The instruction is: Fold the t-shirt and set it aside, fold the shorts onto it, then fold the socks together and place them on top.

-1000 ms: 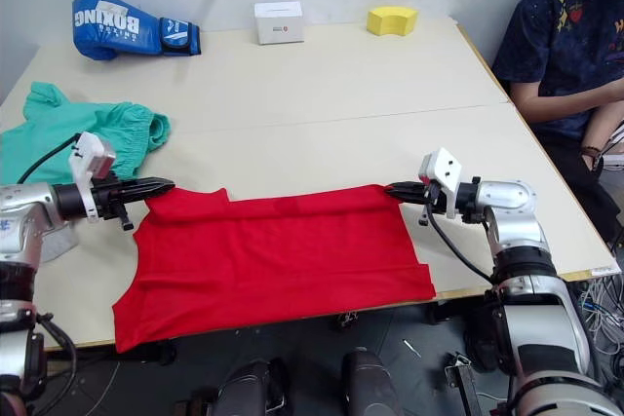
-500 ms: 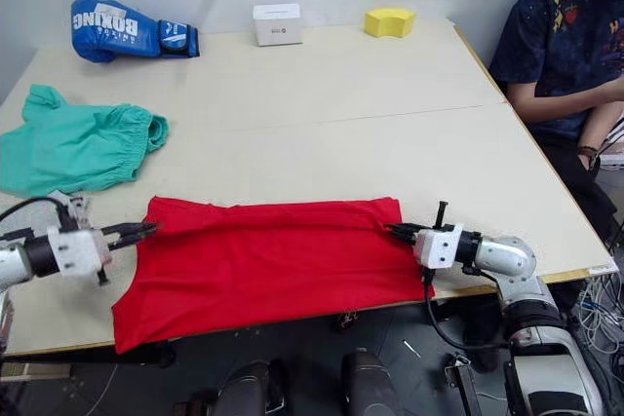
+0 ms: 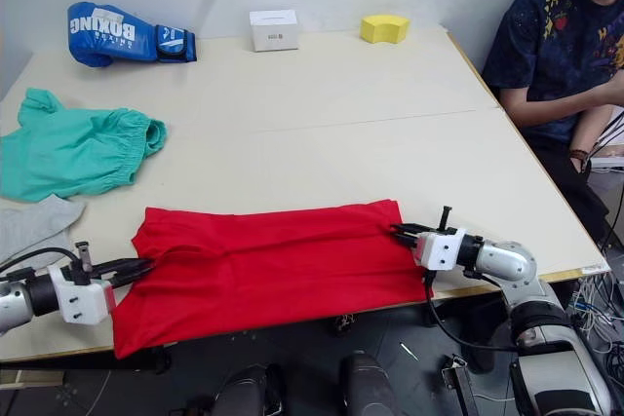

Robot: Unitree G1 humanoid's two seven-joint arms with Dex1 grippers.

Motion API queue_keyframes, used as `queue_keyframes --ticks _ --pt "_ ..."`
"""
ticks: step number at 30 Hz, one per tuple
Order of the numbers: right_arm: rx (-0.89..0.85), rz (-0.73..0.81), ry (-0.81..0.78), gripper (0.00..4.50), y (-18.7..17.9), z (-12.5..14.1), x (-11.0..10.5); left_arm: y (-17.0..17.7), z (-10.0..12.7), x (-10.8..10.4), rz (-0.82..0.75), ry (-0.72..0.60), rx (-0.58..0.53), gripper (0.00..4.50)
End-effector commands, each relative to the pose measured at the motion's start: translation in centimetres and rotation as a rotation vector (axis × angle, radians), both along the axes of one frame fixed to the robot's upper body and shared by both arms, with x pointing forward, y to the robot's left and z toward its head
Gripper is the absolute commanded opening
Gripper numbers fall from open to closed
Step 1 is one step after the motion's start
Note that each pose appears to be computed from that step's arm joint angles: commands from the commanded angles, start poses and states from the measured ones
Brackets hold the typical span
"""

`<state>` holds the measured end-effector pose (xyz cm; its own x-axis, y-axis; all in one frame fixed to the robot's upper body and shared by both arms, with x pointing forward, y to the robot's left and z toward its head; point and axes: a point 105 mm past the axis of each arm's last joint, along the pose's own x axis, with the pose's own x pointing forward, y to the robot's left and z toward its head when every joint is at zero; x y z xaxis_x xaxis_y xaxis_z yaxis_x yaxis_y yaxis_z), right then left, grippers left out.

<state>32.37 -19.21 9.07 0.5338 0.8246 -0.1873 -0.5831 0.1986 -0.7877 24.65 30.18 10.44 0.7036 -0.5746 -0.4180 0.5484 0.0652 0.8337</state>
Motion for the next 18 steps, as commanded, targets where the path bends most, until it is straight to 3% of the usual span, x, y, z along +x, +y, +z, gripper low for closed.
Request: queue_keyframes --ticks 1,7,9,11,13,15,18 --pt "0.003 0.016 0.077 1.28 -1.0 0.2 -0.7 0.6 2.0 0.2 0.06 -0.005 -0.106 1.19" --pt "0.228 -0.1 0.428 3.36 -4.3 2.4 -0.5 2.1 3.9 -1.8 0.229 0.277 -0.492 3.15" --pt "0.273 -0.109 0.499 4.03 -5.2 3.6 -0.8 2.5 3.9 -3.4 0.286 0.471 -0.604 3.8" --pt "0.297 -0.098 0.542 4.03 -5.4 4.7 -1.2 2.5 4.4 -4.1 0.297 0.545 -0.652 3.8" --pt "0.351 -0.08 0.554 3.85 -4.8 6.1 -0.9 2.0 6.2 -3.0 0.284 0.513 -0.769 3.64" --pt "0.399 -0.047 0.551 3.36 -3.1 7.1 -0.6 0.8 7.5 -1.8 0.252 0.497 -0.868 3.16" --pt "0.425 0.018 0.508 2.35 1.6 7.3 -0.3 -2.1 7.1 0.2 0.201 0.504 -0.863 2.23"
